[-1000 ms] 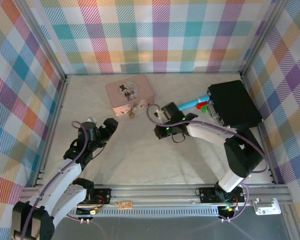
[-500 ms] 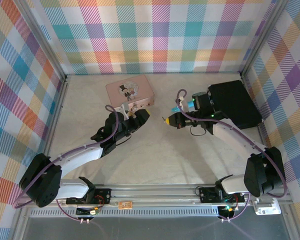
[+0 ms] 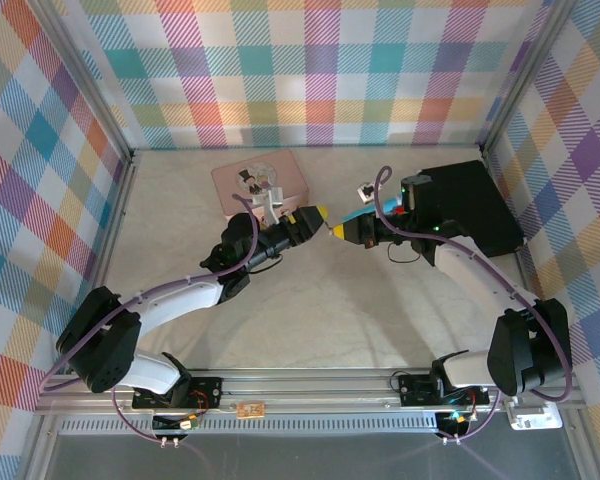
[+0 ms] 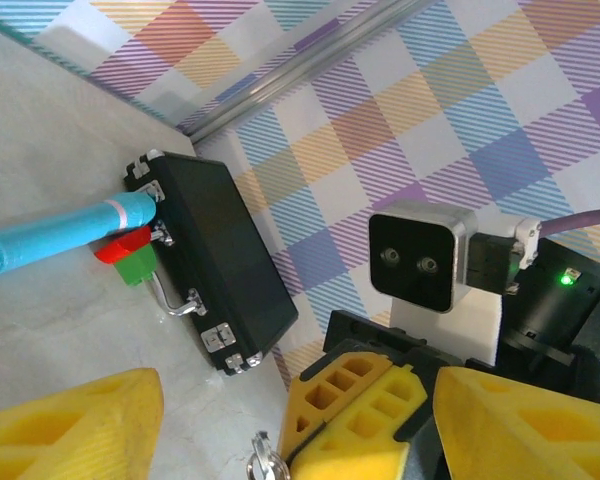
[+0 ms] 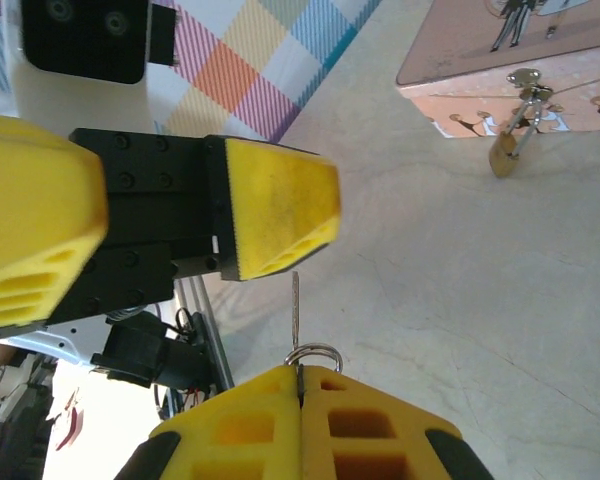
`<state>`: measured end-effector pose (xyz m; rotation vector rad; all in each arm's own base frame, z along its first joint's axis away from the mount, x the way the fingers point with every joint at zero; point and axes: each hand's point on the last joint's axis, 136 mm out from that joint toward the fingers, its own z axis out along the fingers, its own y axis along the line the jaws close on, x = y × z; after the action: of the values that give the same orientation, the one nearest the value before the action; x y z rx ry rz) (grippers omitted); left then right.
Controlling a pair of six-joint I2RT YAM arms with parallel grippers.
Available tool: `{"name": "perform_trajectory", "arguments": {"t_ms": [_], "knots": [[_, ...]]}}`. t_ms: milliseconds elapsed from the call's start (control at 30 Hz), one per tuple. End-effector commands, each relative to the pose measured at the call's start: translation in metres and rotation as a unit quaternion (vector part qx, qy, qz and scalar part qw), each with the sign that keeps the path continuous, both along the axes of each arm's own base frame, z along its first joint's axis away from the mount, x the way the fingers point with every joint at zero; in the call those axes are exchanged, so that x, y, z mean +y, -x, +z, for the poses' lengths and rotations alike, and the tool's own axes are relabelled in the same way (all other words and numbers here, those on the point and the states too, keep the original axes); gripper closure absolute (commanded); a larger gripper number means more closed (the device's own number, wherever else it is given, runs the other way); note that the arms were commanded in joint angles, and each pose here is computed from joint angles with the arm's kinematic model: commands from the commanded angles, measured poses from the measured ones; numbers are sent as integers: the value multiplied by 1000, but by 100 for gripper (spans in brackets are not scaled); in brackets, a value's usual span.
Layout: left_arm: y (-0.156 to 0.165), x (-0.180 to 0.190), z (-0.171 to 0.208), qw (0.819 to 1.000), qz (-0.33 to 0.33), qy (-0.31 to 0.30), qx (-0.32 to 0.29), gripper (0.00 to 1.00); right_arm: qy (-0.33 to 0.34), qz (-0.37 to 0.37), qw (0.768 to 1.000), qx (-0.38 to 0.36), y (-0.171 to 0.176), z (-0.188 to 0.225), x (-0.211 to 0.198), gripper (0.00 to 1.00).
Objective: Unlock a padlock with a key
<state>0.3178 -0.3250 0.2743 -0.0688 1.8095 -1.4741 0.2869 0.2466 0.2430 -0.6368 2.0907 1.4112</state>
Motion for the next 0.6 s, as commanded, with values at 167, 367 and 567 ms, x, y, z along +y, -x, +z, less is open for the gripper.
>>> {"name": "perform_trajectory", "arguments": {"t_ms": [167,367,567], "knots": [[6,-15,16,999,-29,3,-39,33,-32,32,999,-11,4,15,4,100],[8,-18,17,998,-37,3,-45,44,-31,31,999,-13,3,16,4,100],[11,-18,18,998,-42,6,-48,64,-29,30,999,-11,1,15,4,100]]}}
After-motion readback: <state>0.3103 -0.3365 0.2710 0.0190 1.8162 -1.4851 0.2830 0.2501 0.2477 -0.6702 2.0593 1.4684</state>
